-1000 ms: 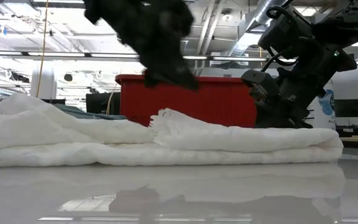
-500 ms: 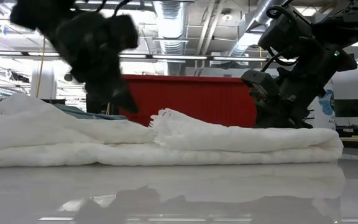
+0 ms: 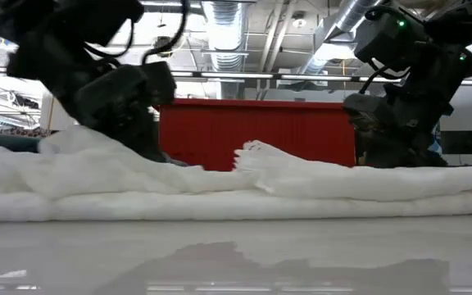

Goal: Fold Laundry from Bin
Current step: Fold the white shirt in the red bin

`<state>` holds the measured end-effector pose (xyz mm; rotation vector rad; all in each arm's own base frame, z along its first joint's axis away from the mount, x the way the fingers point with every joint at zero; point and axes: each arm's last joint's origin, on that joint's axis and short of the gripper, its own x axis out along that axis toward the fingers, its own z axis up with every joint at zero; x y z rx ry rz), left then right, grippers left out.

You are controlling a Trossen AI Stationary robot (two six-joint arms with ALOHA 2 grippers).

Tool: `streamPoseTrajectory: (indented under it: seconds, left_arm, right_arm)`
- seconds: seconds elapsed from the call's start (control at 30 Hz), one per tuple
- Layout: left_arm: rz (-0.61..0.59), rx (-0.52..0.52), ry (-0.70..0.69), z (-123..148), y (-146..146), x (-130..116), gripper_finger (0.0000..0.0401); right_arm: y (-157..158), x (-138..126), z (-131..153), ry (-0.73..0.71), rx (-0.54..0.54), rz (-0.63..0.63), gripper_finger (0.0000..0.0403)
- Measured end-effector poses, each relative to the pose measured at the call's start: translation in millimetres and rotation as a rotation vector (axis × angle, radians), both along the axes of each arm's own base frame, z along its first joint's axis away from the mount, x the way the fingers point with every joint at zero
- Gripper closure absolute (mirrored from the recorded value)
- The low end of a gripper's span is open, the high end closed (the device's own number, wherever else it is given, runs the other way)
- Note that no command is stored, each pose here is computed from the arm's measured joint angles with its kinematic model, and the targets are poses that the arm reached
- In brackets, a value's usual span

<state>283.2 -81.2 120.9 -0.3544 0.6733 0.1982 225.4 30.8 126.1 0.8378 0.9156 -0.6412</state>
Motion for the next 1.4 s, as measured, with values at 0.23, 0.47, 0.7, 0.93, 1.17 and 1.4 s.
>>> streamPoseTrajectory:
  seconds: [0.23,0.47,0.7,0.93,1.17,1.4]
  left_arm:
    - [-0.06,-0.002,-0.038,-7.0,7.5,41.0,0.0401]
    - [-0.141,0.042,-0.064,-6.9,10.9,83.5,0.0401]
    - [-0.206,0.044,-0.094,-8.0,22.6,117.8,0.0401]
    - [-0.193,0.043,-0.143,-1.4,33.5,138.1,0.0401]
    - [-0.177,0.074,-0.185,7.8,45.7,146.1,0.0401]
    - [-0.257,-0.06,-0.182,39.2,61.0,138.1,0.0401]
  right_arm:
    - [-2.6,-16.6,17.7,0.017,0.014,-0.023,0.0343]
    - [-5.9,-37.0,37.0,0.022,0.044,-0.086,0.0343]
    - [-7.8,-47.2,70.0,-0.023,0.062,-0.121,0.0343]
    - [-7.6,-45.2,114.6,-0.019,0.048,-0.103,0.0343]
    - [-5.0,-29.4,145.8,-0.111,0.055,-0.085,0.0343]
    - [-1.9,-13.7,152.5,-0.105,0.012,-0.055,0.0343]
